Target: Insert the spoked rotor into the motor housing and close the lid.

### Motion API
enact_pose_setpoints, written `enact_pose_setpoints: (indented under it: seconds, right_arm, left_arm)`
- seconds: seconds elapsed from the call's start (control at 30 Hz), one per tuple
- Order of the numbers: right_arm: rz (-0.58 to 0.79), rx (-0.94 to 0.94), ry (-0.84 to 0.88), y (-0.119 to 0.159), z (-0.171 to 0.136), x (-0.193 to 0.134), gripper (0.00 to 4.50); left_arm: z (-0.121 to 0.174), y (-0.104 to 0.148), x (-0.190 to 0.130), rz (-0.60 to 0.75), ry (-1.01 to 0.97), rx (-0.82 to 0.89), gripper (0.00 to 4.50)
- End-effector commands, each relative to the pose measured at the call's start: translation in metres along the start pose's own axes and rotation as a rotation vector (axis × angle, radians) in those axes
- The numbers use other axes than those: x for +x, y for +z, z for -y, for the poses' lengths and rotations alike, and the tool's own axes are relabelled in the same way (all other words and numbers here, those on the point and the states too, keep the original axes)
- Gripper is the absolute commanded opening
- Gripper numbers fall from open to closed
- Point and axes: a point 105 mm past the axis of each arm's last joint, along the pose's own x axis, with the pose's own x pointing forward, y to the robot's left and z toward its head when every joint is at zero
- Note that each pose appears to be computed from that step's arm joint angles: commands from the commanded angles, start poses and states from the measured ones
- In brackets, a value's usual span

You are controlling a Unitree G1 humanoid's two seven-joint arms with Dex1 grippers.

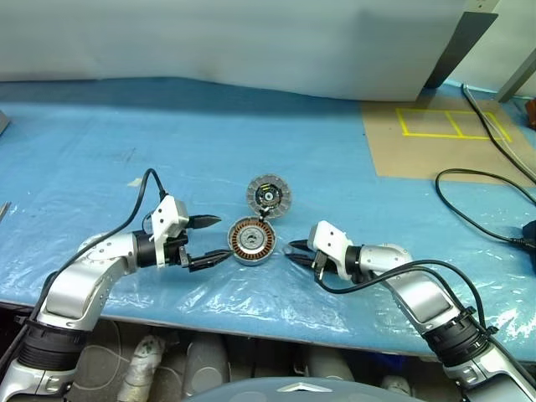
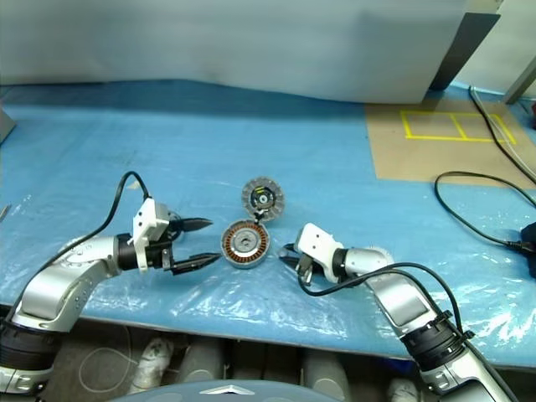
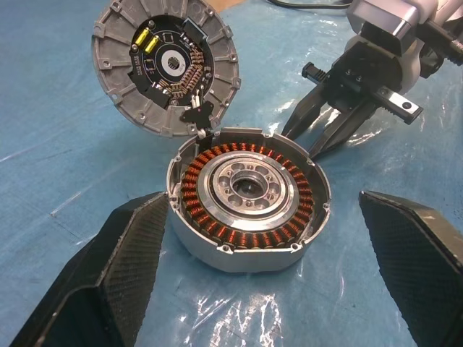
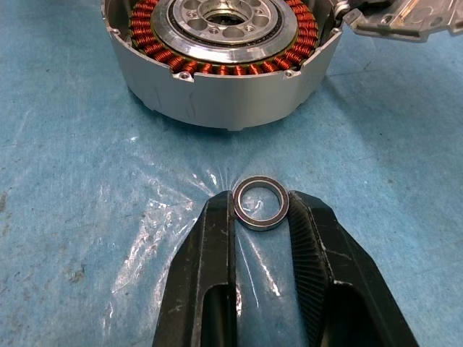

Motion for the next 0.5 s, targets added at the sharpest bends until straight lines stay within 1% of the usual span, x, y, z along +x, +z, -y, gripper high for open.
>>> enact_pose_setpoints:
  seconds: [0.03,0.17,0.37,0.43,0.5]
  right_arm:
    - [-0.056,0.018,-0.013,-0.013,-0.002,-0.003,0.63]
    - [-0.059,0.017,-0.031,-0.013,0.000,-0.007,0.63]
    - [-0.038,0.027,-0.061,-0.005,0.006,-0.012,0.63]
    - [-0.025,0.038,-0.060,0.000,0.007,-0.013,0.63]
    - [0.005,0.042,-0.065,0.012,0.010,-0.016,0.63]
  left_arm:
    - [0.000,0.006,-0.001,0.019,0.001,0.022,4.41]
    - [0.001,0.006,-0.001,0.021,-0.001,0.021,4.41]
    - [0.002,0.007,0.000,0.027,-0.002,0.021,4.41]
    - [0.002,0.007,0.001,0.030,-0.002,0.024,4.41]
    - [0.002,0.009,0.001,0.035,-0.003,0.028,4.41]
